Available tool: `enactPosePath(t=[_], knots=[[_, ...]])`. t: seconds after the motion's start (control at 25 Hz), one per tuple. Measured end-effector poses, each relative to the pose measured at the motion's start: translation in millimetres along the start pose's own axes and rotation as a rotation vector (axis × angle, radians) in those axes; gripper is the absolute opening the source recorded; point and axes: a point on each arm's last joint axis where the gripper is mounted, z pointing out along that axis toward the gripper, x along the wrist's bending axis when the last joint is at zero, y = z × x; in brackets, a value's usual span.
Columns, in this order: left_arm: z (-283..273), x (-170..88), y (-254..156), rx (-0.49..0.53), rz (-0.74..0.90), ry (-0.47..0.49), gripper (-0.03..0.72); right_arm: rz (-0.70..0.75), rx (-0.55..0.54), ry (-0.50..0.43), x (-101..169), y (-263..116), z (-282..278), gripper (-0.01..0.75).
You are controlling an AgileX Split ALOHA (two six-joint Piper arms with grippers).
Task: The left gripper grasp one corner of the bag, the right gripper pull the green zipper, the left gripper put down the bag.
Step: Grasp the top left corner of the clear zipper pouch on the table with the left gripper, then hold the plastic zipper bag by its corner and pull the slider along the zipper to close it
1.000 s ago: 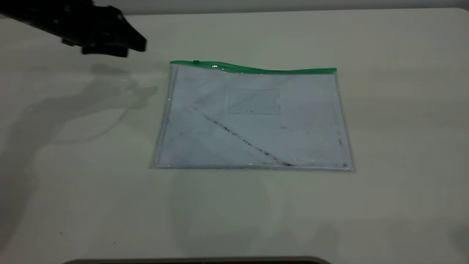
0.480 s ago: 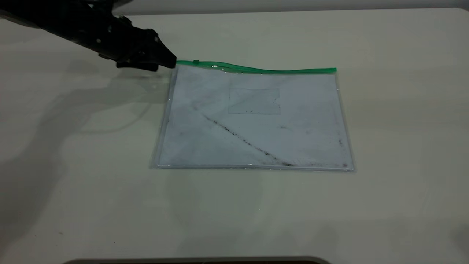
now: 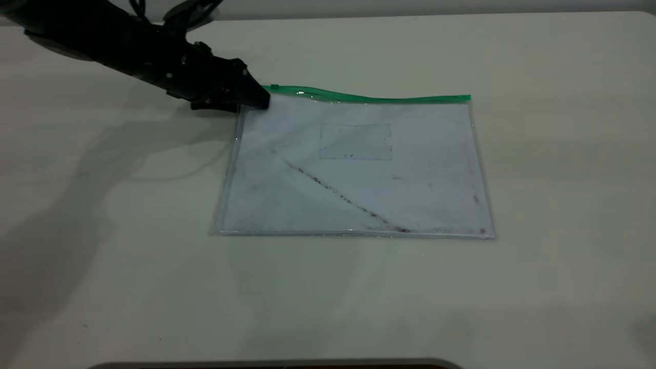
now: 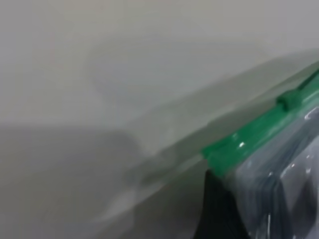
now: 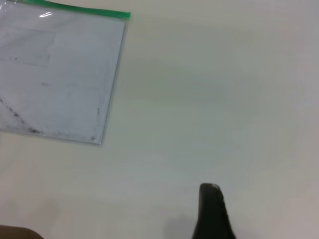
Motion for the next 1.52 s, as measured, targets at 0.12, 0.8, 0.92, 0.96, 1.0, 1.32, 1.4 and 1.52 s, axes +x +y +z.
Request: enactPosePath(t=[0.12,0.8,0.92,0.96,1.0,1.32,1.4,1.52], knots=[[8,-6,-1,0.000,-0.005,-0.020,0.572,0.000,0.000,0.000,0,0,0,0.561],[5,-44,34,-0.087,0.706,-0.325,0.053,-0.167,0.019,0.054,0,41,15,0.561],[-9,-59,55,-0.113,0.876,-0.447,0.053,-0.216,0.044,0.110,1,56,36,0.561],[-13,-64,60,-0.112,0.920,-0.489,0.053,-0.225,0.053,0.134,2,60,45,0.561],[-18,-68,67,-0.107,0.971,-0.510,0.053,-0.240,0.055,0.159,4,64,52,0.561],[-40,-77,98,-0.002,1.229,-0.465,0.053,-0.350,0.025,0.352,14,92,107,0.561],[-39,-82,100,0.004,1.255,-0.464,0.053,-0.367,0.000,0.390,16,96,119,0.561],[-30,-96,98,0.031,1.310,-0.483,0.053,-0.410,-0.043,0.445,20,99,138,0.561]])
